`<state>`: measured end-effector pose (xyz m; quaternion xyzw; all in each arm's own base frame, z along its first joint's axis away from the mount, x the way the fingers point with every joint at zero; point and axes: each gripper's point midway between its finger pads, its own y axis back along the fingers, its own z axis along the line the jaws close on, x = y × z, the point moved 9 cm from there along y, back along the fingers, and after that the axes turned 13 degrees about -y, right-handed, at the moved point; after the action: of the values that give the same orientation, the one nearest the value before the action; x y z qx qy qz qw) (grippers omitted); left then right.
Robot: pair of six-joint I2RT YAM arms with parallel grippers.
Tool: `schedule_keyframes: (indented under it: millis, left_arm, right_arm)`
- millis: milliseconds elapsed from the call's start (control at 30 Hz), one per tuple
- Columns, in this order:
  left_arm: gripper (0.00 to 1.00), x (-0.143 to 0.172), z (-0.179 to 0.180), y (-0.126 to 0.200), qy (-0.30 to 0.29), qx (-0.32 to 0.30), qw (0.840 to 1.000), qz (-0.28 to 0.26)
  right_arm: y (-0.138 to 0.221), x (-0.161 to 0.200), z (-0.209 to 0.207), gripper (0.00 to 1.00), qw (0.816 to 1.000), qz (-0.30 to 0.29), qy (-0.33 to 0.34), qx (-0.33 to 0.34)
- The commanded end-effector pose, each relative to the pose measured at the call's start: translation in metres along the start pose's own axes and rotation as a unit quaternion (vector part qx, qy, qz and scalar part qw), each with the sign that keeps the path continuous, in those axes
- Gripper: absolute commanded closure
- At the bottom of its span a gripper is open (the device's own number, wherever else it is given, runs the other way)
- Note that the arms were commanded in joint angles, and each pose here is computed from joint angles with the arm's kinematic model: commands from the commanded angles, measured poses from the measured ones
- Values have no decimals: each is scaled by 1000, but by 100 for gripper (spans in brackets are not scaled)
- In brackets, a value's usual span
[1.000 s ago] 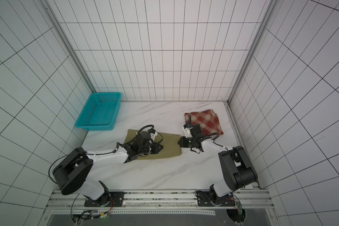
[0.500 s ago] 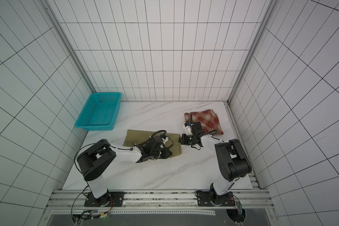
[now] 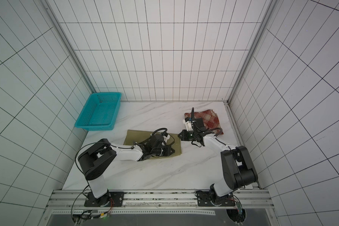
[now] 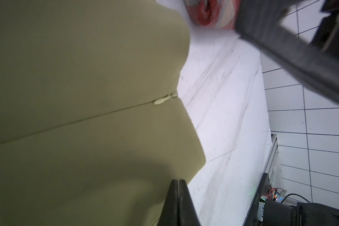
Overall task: Fold and stack skirts
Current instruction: Smooth out the skirt at the center of the table.
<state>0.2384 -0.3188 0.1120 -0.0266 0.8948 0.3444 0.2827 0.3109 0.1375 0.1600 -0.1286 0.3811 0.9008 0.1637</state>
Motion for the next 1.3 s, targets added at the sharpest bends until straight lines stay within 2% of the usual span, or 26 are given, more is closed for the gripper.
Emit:
schedule_keyframes:
  millis: [0, 167, 467, 600, 733, 867, 933, 1033, 1267]
  left_arm:
    - [100, -6, -7, -4, 0, 17, 1000, -7]
    - [100, 8, 4, -18, 12, 14, 1000, 18]
    - [100, 34, 19, -26, 21, -3, 999, 50]
    - [100, 31, 13, -19, 15, 4, 999, 39]
    - [100, 9, -8, -3, -6, 26, 1000, 5]
    - [100, -16, -31, 16, -32, 35, 999, -26]
    - [100, -23, -36, 22, -42, 28, 998, -32]
    - [100, -28, -35, 24, -50, 14, 998, -34]
    - [100, -33, 0, 22, -25, -9, 999, -30]
  right_arm:
    - [-6, -19, 5, 100, 1000, -4, 12, -12]
    - [-31, -22, -14, 100, 1000, 17, -5, -2]
    - [-50, -23, -34, 100, 999, 25, -19, 19]
    - [-47, -23, -34, 100, 999, 24, -19, 22]
    - [-23, -27, -14, 99, 1000, 8, -6, 5]
    - [9, -23, 4, 65, 1000, -20, 2, -11]
    - [19, -17, 5, 52, 1000, -25, -2, -14]
    - [25, -5, -2, 48, 1000, -16, -12, -19]
    - [24, 18, -26, 44, 999, 8, -43, -19]
